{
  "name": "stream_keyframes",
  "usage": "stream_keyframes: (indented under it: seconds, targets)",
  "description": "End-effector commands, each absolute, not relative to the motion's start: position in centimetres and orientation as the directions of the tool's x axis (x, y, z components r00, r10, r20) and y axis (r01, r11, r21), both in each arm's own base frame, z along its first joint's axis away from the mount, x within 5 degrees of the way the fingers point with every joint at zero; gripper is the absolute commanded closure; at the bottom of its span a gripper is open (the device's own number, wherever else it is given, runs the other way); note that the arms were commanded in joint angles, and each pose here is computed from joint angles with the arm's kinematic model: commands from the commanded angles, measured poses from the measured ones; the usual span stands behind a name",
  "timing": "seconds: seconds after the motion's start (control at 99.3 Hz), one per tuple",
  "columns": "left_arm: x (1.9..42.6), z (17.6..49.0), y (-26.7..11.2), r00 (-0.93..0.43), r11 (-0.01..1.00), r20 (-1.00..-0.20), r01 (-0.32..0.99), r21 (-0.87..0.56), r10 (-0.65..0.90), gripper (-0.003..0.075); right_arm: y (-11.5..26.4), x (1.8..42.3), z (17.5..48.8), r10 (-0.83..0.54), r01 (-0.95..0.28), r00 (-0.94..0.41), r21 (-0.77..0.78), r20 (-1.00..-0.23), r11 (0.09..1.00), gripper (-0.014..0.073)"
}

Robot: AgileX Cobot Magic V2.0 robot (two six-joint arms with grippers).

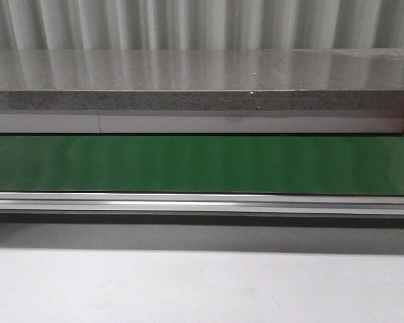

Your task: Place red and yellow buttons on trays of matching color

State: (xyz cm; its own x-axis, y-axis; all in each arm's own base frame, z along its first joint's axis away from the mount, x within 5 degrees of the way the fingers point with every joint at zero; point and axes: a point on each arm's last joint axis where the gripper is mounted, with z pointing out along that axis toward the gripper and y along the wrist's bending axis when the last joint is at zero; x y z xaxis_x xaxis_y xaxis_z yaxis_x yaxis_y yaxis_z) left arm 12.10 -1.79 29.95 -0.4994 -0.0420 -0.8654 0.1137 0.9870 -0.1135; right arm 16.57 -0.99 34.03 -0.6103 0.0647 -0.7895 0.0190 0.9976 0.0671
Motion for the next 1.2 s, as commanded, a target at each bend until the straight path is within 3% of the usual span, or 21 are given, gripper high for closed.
stream_keyframes:
  seconds: [0.0, 0.544, 0.635, 0.796, 0.856, 0.897, 1.028, 1.189]
  targets:
    - [12.5, 31.4, -1.9, -0.414, 0.985, -0.908, 0.122, -0.120, -0.060, 0.0739, -1.0, 16.7, 35.3, 0.060, 0.017, -0.542, 0.060, -0.838, 0.998, 0.0719]
    - [12.5, 31.4, -1.9, -0.415, 0.985, -0.908, 0.121, -0.120, -0.060, 0.0726, -1.0, 16.6, 35.2, 0.059, 0.016, -0.551, 0.061, -0.833, 0.998, 0.0719]
    - [12.5, 31.3, -1.9, -0.417, 0.985, -0.907, 0.121, -0.121, -0.060, 0.0600, -1.0, 16.6, 35.2, 0.059, 0.016, -0.551, 0.061, -0.833, 0.998, 0.0719]
    - [12.5, 31.4, -1.9, -0.414, 0.985, -0.908, 0.121, -0.120, -0.060, 0.0114, -1.0, 16.6, 35.2, 0.059, 0.016, -0.551, 0.061, -0.833, 0.998, 0.0719]
    - [12.5, 31.4, -1.9, -0.414, 0.985, -0.908, 0.121, -0.120, -0.060, 0.0020, -1.0, 16.6, 35.2, 0.059, 0.016, -0.551, 0.061, -0.833, 0.998, 0.0719]
    - [12.5, 31.4, -1.9, -0.414, 0.985, -0.908, 0.121, -0.120, -0.060, -0.0001, -1.0, 16.6, 35.2, 0.059, 0.016, -0.551, 0.061, -0.833, 0.998, 0.0719]
    - [12.6, 31.5, -1.9, -0.405, 0.984, -0.911, 0.113, -0.136, -0.080, 0.0051, -1.0, 16.6, 35.2, 0.059, 0.016, -0.551, 0.061, -0.833, 0.998, 0.0719]
    - [13.8, 31.9, -1.5, -0.381, 0.952, -0.881, 0.006, -0.305, -0.280, 0.0071, -1.0, 16.6, 35.2, 0.059, 0.016, -0.551, 0.061, -0.833, 0.998, 0.0719]
